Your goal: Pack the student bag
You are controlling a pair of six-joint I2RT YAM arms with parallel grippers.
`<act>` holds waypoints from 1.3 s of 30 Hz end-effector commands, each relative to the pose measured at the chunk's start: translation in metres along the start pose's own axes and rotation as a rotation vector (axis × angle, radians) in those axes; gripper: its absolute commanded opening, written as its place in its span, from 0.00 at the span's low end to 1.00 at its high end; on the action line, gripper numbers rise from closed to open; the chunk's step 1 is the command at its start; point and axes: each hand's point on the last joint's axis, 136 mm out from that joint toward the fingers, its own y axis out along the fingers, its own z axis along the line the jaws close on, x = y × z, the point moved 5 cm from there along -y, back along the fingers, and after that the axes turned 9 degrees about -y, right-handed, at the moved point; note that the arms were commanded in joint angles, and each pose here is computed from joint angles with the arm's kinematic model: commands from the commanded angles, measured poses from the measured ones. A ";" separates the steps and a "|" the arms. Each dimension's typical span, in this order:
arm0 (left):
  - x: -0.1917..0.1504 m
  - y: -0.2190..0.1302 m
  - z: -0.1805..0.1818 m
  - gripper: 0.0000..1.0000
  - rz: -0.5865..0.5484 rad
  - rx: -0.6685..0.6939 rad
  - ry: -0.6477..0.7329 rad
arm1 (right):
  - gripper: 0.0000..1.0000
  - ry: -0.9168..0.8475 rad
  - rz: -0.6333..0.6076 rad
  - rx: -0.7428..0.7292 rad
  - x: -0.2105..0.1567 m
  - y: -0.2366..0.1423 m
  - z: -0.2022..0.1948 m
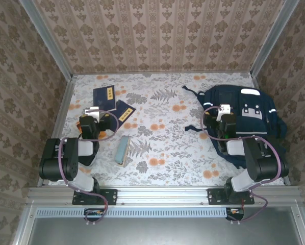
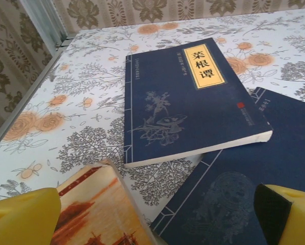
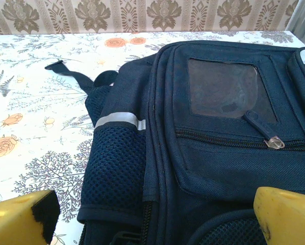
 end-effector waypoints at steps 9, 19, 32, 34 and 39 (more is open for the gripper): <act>0.006 0.004 -0.002 1.00 -0.001 -0.054 0.011 | 1.00 0.011 -0.019 0.009 0.006 0.002 0.000; 0.006 0.004 -0.001 1.00 0.003 -0.056 0.004 | 1.00 0.014 -0.014 0.015 0.006 0.003 0.000; 0.032 -0.019 0.009 1.00 -0.044 0.027 -0.030 | 1.00 0.032 -0.019 -0.032 0.044 -0.019 -0.014; 0.042 -0.027 0.009 1.00 -0.042 0.035 -0.046 | 0.99 0.087 0.008 -0.073 0.060 -0.029 -0.023; 0.071 -0.051 0.011 1.00 0.077 0.074 -0.215 | 1.00 0.213 0.244 -0.078 0.087 -0.049 -0.030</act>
